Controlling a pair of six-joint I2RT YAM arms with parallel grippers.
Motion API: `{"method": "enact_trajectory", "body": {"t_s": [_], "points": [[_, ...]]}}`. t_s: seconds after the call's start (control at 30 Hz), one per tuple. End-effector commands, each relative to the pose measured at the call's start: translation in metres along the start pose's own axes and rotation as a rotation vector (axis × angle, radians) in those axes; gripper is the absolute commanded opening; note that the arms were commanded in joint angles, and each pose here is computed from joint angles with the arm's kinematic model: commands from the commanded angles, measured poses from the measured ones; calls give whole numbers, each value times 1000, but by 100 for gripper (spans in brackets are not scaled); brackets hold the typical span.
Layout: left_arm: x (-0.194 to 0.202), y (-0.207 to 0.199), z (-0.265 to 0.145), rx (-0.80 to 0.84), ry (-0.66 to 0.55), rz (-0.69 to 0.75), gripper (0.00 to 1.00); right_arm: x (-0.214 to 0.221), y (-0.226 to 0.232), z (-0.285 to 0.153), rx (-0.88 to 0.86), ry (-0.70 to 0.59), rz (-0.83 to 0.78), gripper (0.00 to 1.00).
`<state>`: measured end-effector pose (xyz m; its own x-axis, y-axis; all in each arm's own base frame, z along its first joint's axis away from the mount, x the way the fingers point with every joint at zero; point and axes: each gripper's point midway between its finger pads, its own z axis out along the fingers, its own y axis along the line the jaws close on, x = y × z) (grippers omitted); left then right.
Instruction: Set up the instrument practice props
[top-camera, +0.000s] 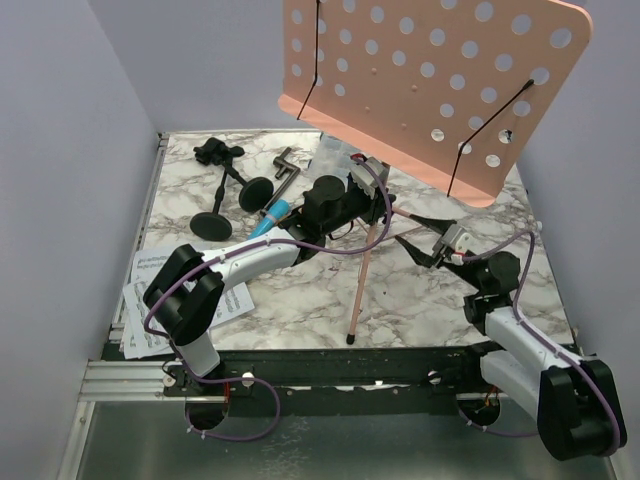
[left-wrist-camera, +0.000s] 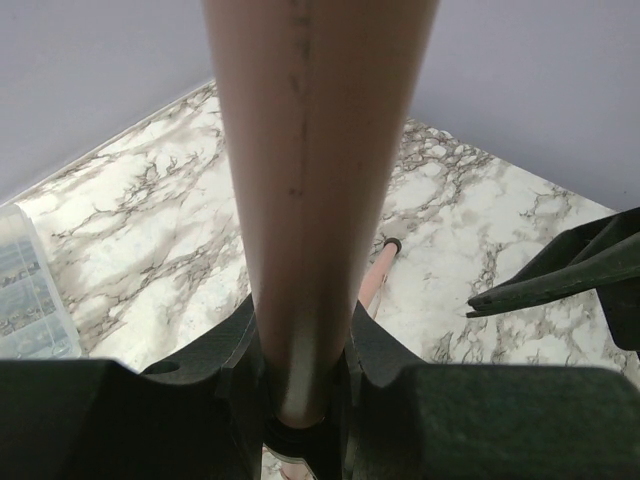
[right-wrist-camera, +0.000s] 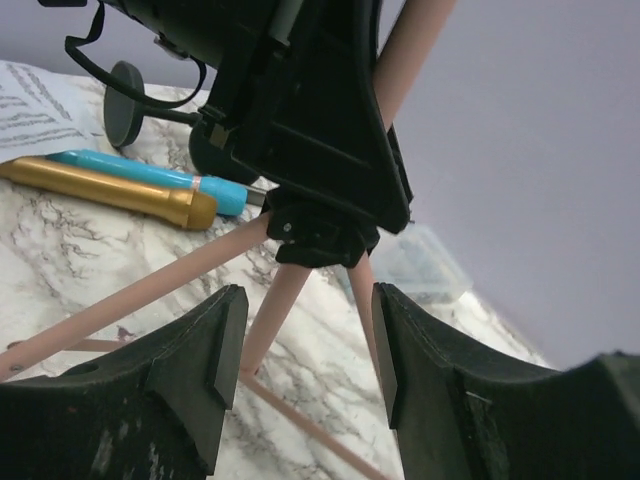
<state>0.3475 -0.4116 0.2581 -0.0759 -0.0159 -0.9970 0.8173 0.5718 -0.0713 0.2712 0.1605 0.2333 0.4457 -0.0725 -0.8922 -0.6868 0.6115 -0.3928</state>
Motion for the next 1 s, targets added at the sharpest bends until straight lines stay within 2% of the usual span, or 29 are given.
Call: {"method": "enact_trajectory", "body": {"t_s": [0.0, 0.1, 0.3, 0.53, 0.83, 0.97], "points": [[6, -5, -5, 23, 21, -71, 0, -22, -1, 17, -115, -75, -228, 59], [5, -4, -6, 24, 19, -76, 0, -21, 2, 19, -164, -76, -295, 57], [1, -4, -6, 27, 12, -82, 0, -11, 5, 29, -222, -48, -282, 57], [-1, -5, -7, 32, 8, -85, 0, -2, -2, 40, -206, -18, -320, 57], [1, -6, -7, 37, 12, -90, 0, 15, -4, 52, -204, 54, -387, 50], [1, -5, -7, 32, 9, -86, 0, 22, -6, 52, -193, 72, -388, 49]]}}
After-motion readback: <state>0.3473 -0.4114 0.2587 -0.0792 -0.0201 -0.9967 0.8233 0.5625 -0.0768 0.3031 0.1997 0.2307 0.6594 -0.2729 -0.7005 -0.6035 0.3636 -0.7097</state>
